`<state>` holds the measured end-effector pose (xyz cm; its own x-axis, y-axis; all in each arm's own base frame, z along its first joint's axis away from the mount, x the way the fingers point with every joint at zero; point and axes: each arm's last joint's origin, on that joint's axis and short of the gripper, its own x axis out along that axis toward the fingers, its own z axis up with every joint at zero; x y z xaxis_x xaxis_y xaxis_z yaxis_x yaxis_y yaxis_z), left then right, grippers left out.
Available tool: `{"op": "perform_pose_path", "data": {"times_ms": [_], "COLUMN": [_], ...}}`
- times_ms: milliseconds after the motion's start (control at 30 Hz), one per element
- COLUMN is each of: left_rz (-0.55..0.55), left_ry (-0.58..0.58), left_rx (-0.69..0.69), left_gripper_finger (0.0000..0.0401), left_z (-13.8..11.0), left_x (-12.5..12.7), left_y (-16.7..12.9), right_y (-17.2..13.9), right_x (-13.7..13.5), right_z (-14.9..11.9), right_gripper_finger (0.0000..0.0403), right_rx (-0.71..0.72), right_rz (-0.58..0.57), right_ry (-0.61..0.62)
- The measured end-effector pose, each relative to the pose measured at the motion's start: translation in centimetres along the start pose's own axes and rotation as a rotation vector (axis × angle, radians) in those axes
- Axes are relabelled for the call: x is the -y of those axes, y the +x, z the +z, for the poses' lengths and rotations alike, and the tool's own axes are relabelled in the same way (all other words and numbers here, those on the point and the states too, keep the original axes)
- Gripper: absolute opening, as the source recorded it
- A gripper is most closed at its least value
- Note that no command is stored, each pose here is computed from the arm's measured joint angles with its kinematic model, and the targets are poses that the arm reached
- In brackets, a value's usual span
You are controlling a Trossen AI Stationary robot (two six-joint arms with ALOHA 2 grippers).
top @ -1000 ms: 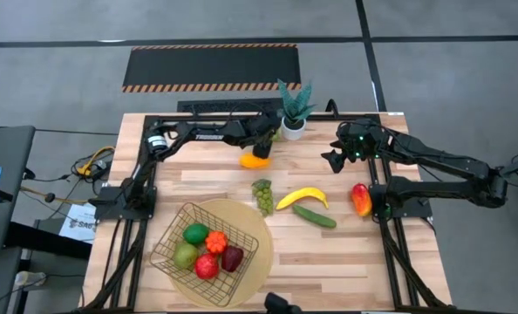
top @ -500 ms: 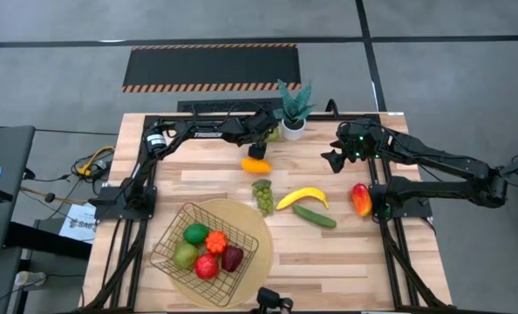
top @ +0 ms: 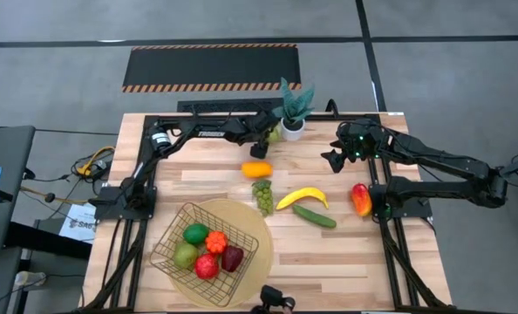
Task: Build produce basket
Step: Put the pear into the mesh basket
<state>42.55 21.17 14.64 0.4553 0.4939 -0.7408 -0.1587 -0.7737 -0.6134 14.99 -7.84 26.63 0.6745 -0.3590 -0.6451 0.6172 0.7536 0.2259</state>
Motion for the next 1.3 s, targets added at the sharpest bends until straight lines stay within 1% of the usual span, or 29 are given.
{"op": "perform_pose_path", "data": {"times_ms": [67,200,567,667,767,1000,1133,1300], "left_rz": [-0.009,-0.009,-0.029,-0.03,-0.04,-0.076,-0.094,-0.086], "left_ry": [-0.003,-0.009,-0.005,0.0,0.007,0.048,0.087,0.187], "left_rx": [-0.001,-0.015,-0.053,-0.06,-0.081,-0.109,-0.108,-0.086], "left_gripper_finger": [0.0368,0.0356,0.0294,0.0288,0.029,0.0293,0.0292,0.0292], "left_z": [-0.2,-0.4,-1.3,-1.6,-2.1,-3.2,-3.6,-4.0], "left_x": [-0.4,-0.4,-0.7,-0.9,-1.0,-0.2,0.5,0.9], "left_y": [0.5,0.4,0.2,0.1,-0.2,-2.5,-4.6,-7.8], "right_y": [0.0,0.0,0.0,0.0,0.0,0.0,0.0,0.0], "right_x": [0.0,0.0,0.0,0.0,0.0,0.0,0.0,0.0], "right_z": [0.0,0.0,0.0,0.0,0.0,0.0,0.0,0.0], "right_gripper_finger": [0.0311,0.0311,0.0311,0.0311,0.0311,0.0311,0.0311,0.0311], "right_rx": [0.003,0.004,0.004,0.004,0.004,0.004,0.004,0.004], "right_rz": [0.001,-0.001,-0.001,-0.001,-0.001,-0.001,-0.001,0.0], "right_ry": [0.0,0.002,0.002,0.002,0.001,0.0,-0.001,-0.001]}}
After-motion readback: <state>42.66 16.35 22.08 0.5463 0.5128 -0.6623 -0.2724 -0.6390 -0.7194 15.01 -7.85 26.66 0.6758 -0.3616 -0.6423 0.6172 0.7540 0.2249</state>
